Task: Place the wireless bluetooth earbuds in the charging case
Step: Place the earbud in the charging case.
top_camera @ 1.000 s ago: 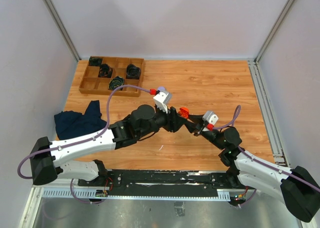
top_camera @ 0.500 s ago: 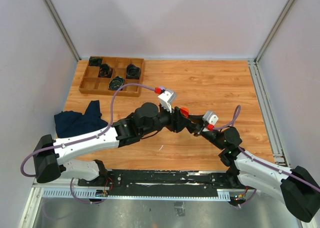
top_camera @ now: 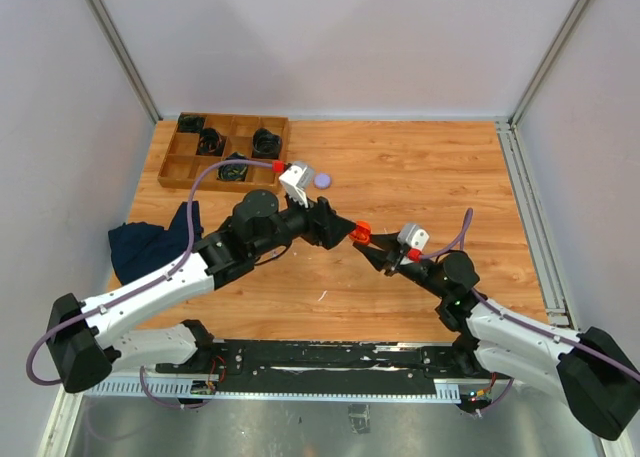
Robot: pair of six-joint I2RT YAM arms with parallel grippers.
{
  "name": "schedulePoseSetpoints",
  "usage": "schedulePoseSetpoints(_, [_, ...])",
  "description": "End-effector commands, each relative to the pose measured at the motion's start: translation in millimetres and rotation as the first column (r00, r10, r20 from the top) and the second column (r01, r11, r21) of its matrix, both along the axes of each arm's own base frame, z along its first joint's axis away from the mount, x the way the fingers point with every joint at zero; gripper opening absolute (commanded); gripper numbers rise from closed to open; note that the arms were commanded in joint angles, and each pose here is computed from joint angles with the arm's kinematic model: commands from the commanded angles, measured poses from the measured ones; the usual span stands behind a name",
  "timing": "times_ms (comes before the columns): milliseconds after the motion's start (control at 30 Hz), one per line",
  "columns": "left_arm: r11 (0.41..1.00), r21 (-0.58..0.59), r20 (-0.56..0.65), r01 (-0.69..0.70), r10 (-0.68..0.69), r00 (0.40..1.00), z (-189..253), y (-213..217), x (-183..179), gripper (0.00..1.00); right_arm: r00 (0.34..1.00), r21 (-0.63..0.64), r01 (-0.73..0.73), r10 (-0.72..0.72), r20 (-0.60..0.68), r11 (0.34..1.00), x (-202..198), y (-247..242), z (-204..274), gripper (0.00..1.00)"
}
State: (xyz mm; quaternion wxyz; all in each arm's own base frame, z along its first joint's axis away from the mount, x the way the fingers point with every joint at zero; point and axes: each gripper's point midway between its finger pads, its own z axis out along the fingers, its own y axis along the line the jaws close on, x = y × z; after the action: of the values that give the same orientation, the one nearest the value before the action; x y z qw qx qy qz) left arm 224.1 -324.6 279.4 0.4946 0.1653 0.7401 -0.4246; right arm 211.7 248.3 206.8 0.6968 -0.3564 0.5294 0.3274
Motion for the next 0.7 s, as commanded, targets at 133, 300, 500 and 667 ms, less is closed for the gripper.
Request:
schedulePoseSetpoints(133, [0.99, -0.04, -0.073, 0.135, -0.138, 0.988, -10.4, 8.2, -8.3, 0.8, 0.994, 0.021, -0.104, 0.103, 0.045, 0.994, -10.1, 16.8, 24.0, 0.1])
schedulePoseSetpoints(300, [0.968, -0.107, -0.107, 0.227, -0.238, 0.965, -13.5, 3.9, -15.5, 0.83, 0.987, 0.012, -0.156, 0.156, 0.031, 0.988, -14.0, 24.5, 25.0, 0.1])
schedulePoseSetpoints(500, [0.955, -0.127, -0.149, 0.268, -0.286, 0.947, -22.0, -1.5, -17.6, 0.83, 0.981, 0.015, -0.194, 0.194, 0.025, 0.981, -17.7, 29.4, 28.1, 0.1])
schedulePoseSetpoints(667, [0.936, -0.146, -0.169, 0.319, -0.342, 0.925, -25.7, -8.8, -23.0, 0.84, 0.975, 0.02, -0.223, 0.223, 0.011, 0.974, -20.0, 33.9, 28.3, 0.1])
